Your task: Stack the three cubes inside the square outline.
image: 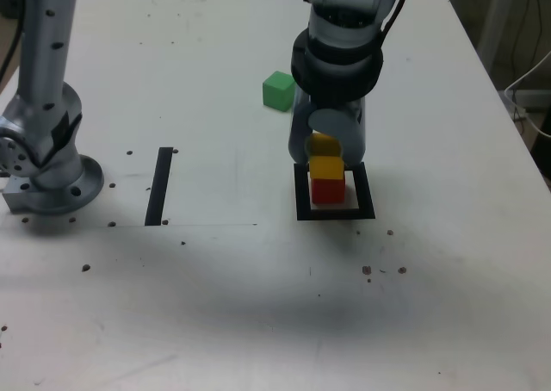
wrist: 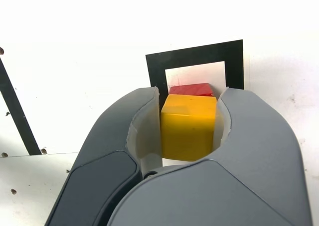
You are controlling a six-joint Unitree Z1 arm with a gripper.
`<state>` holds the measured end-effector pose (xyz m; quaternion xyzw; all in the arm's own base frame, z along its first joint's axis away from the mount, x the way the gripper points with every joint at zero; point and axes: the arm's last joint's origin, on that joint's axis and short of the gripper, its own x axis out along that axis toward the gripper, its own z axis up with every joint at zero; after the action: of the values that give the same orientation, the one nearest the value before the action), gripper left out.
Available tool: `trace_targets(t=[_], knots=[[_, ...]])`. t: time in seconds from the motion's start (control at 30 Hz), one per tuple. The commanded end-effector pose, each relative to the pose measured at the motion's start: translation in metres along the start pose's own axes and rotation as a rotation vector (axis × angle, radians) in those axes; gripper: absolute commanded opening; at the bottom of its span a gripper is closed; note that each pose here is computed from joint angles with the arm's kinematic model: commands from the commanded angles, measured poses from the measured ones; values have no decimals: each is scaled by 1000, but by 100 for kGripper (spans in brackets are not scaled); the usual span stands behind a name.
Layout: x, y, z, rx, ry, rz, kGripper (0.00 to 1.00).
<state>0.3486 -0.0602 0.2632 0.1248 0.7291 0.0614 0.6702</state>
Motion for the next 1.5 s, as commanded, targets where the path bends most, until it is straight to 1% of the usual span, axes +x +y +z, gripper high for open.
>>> trace_targets(t=[0.0,0.17,0.2,0.27,0.33,0.4,0.5,0.63,0.77,0.97,1.17,1.27,1.47], knots=[[0,0,-2,5,4,3,43],[0,0,-2,16,1,5,68],[0,0,-2,20,-2,4,75],[0,0,-3,26,0,5,86],[0,0,-5,30,9,7,94],[-1,1,-7,31,20,11,98],[-2,2,-9,31,24,19,99],[-6,3,-10,33,10,26,99],[-11,5,-12,42,-5,25,99],[-21,8,-19,71,-42,9,99],[-33,12,-34,76,-71,0,99],[-39,16,-44,74,-74,-6,99],[-44,33,-64,106,-64,-36,99]])
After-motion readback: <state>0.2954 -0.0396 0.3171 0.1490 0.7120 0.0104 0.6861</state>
